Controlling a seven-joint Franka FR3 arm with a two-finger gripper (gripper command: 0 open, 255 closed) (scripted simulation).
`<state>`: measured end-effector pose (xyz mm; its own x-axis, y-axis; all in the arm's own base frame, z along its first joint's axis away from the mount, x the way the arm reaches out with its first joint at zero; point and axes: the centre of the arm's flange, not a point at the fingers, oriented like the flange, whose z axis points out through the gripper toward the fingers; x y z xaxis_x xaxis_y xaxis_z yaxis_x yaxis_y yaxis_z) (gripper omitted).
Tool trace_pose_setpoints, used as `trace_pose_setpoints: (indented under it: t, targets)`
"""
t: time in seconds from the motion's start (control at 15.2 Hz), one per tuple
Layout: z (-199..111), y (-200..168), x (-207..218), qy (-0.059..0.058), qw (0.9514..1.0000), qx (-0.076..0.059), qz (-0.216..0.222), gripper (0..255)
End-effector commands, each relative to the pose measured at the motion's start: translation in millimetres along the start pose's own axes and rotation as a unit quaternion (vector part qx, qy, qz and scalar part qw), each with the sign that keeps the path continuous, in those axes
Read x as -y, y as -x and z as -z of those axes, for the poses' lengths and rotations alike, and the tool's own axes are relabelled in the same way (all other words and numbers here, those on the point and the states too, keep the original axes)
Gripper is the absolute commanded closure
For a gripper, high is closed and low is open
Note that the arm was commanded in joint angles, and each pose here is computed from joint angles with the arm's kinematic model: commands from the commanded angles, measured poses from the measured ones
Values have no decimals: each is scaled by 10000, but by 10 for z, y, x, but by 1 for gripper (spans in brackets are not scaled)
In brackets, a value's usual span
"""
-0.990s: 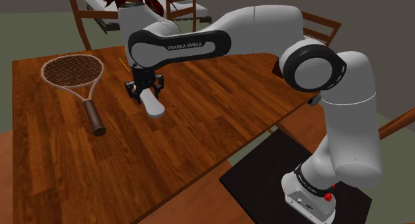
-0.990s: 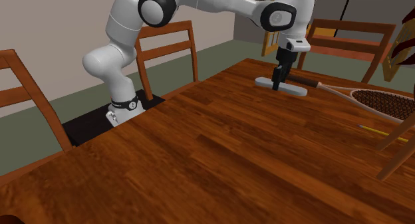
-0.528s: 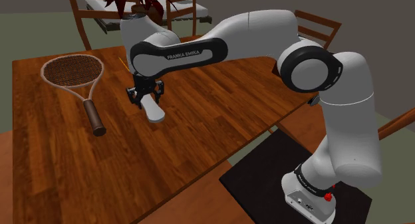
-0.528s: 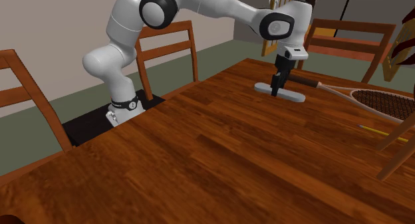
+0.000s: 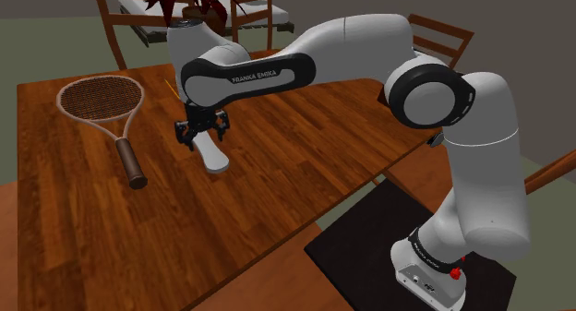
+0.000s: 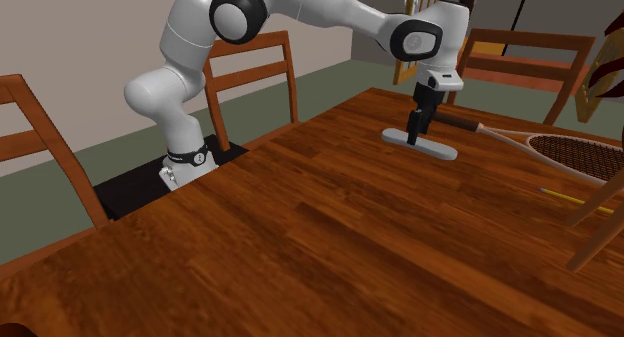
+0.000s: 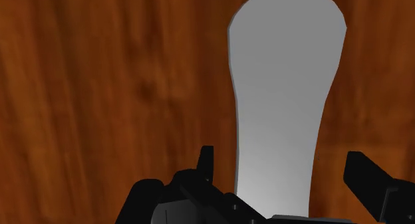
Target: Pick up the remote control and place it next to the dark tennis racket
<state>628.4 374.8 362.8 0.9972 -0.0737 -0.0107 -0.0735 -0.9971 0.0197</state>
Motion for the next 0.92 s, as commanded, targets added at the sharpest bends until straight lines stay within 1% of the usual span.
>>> trace_pose_setpoints:
  t: [0.0, 0.13, 0.4, 0.86]
  targets:
    - [0, 0, 0, 0, 10000, 0, 0, 0]
    - [0, 0, 0, 0, 10000, 0, 0, 0]
    - [501, 0, 0, 0, 10000, 0, 0, 0]
    - [501, 0, 0, 0, 10000, 0, 0, 0]
